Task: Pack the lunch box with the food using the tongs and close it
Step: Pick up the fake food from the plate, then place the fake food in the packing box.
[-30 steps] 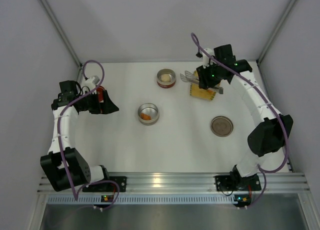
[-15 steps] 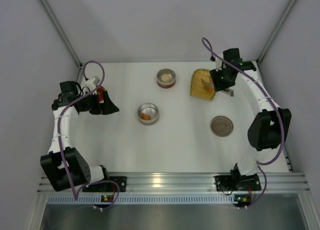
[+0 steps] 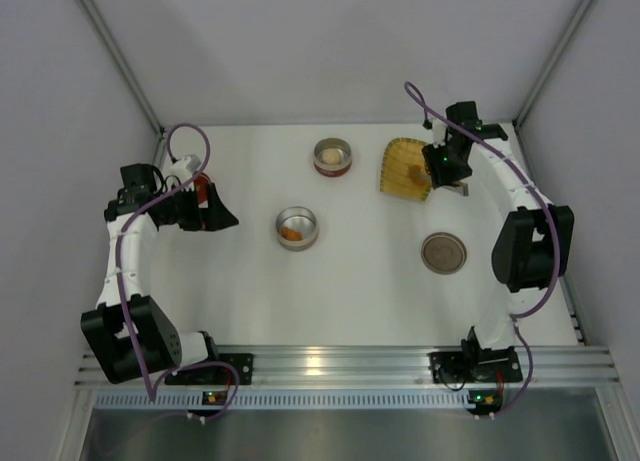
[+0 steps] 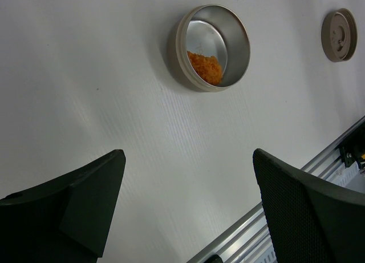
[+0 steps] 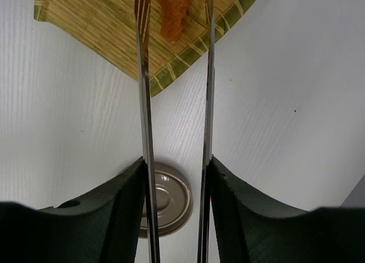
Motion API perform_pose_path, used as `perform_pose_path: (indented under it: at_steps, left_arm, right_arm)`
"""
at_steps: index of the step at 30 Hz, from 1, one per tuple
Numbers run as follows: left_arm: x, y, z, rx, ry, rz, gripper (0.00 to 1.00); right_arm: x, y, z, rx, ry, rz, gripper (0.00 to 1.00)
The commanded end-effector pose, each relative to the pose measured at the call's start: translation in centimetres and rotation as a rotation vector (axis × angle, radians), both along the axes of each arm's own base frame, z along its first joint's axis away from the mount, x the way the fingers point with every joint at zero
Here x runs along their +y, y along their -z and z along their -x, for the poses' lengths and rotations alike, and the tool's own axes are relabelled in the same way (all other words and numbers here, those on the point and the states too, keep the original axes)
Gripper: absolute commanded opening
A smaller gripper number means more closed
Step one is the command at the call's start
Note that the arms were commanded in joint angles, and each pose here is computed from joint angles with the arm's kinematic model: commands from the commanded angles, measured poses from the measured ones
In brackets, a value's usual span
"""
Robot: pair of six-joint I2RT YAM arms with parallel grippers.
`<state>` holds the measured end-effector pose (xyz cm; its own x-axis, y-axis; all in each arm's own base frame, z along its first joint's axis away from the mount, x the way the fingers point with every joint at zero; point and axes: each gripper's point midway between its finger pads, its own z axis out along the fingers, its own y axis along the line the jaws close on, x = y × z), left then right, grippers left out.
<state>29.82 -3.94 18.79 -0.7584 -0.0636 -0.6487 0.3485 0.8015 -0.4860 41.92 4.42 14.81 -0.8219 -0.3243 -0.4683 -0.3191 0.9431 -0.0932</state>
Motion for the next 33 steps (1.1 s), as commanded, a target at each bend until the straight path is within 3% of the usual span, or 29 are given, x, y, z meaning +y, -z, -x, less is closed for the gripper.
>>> perform_pose_path:
  at_steps: [1,11,18,25,33]
  left_arm:
    - [0.0,-0.5,-0.2,-0.043,0.018,-0.005,0.98]
    - [0.0,-0.5,-0.2,-0.043,0.018,-0.010,0.98]
    - [0.0,-0.5,-0.3,-0.040,0.017,-0.007,0.98]
    - [0.0,-0.9,-0.3,-0.048,0.013,-0.005,0.98]
    - [0.1,-1.1,0.0,-0.053,0.004,-0.012,0.98]
  right_arm:
    - [-0.3,-0.4,-1.6,-0.052,0.008,-0.016,0.45]
    - [0.3,0.1,-1.9,-0.034,-0.002,-0.047,0.37]
    - [0.4,-1.2,-1.6,-0.050,-0.011,-0.061,0.14]
    - [2.5,-5.3,-0.1,-0.137,-0.109,-0.160,0.01]
    - [9.1,-9.0,3.7,-0.199,-0.331,-0.270,0.00]
